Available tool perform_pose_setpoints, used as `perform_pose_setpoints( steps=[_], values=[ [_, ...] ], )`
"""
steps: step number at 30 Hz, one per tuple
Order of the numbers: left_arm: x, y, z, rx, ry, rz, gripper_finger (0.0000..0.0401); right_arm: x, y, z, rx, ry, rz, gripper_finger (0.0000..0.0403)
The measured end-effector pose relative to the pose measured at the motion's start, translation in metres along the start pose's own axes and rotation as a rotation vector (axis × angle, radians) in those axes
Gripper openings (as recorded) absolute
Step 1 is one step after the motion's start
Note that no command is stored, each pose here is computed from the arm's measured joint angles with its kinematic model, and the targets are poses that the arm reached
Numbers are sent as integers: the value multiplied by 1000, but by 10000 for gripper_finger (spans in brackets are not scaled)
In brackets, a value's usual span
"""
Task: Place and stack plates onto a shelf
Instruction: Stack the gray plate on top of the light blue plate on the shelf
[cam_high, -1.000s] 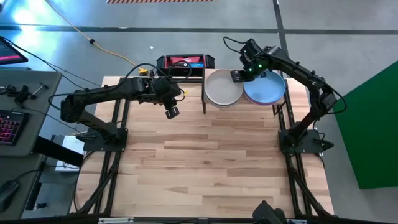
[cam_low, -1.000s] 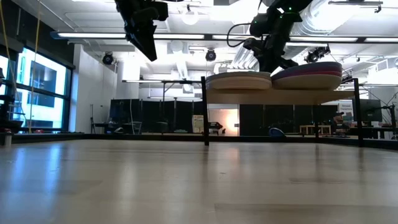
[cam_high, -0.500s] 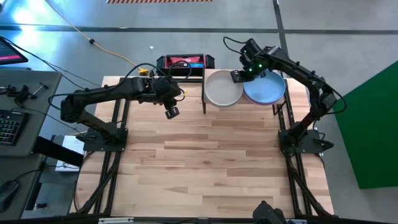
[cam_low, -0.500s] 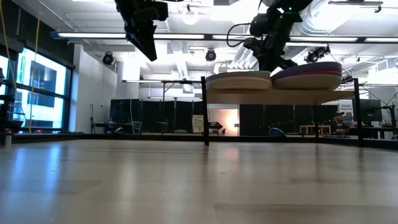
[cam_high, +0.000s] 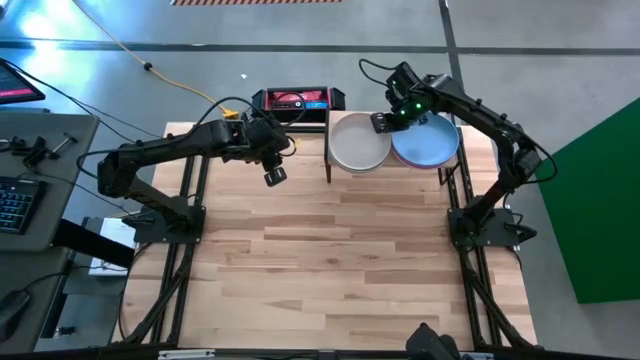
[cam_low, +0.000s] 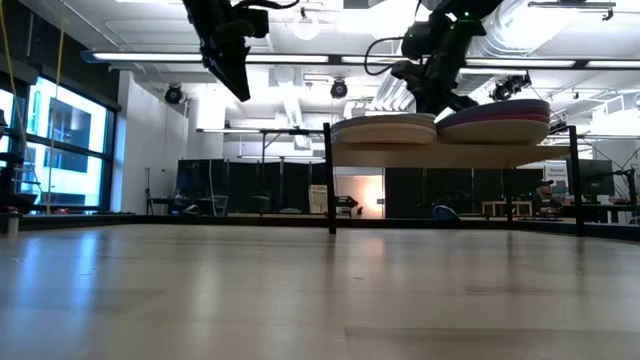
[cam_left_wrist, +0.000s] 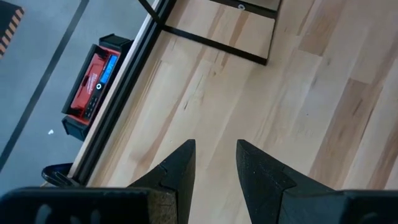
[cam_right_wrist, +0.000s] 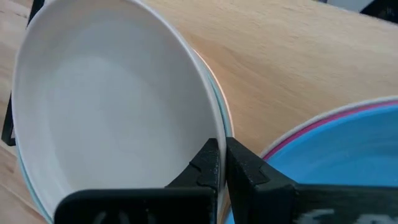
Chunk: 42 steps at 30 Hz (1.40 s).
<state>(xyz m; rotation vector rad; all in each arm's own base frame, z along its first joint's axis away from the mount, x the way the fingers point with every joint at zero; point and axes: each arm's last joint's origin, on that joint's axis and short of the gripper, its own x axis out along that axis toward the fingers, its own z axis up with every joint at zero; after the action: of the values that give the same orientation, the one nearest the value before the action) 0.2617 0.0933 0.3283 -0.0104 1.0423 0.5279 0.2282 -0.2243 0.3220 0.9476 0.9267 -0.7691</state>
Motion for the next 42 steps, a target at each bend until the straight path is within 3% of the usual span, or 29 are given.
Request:
perform_pose_setpoints(
  steps=[7,22,30,42],
  values=[
    [0,0,0,-30,0,-1,104,0,1,0,-113,-4,3,1],
    [0,0,0,-140,-1,-1,104,0,2,1,-116,-10,18,0],
    [0,0,0,-142,-1,0,104,0,0,2,-36,-36,-41,0],
    [0,0,0,-115,-1,0,104,0,2,-2,-54,-4,-25,0]
  ],
)
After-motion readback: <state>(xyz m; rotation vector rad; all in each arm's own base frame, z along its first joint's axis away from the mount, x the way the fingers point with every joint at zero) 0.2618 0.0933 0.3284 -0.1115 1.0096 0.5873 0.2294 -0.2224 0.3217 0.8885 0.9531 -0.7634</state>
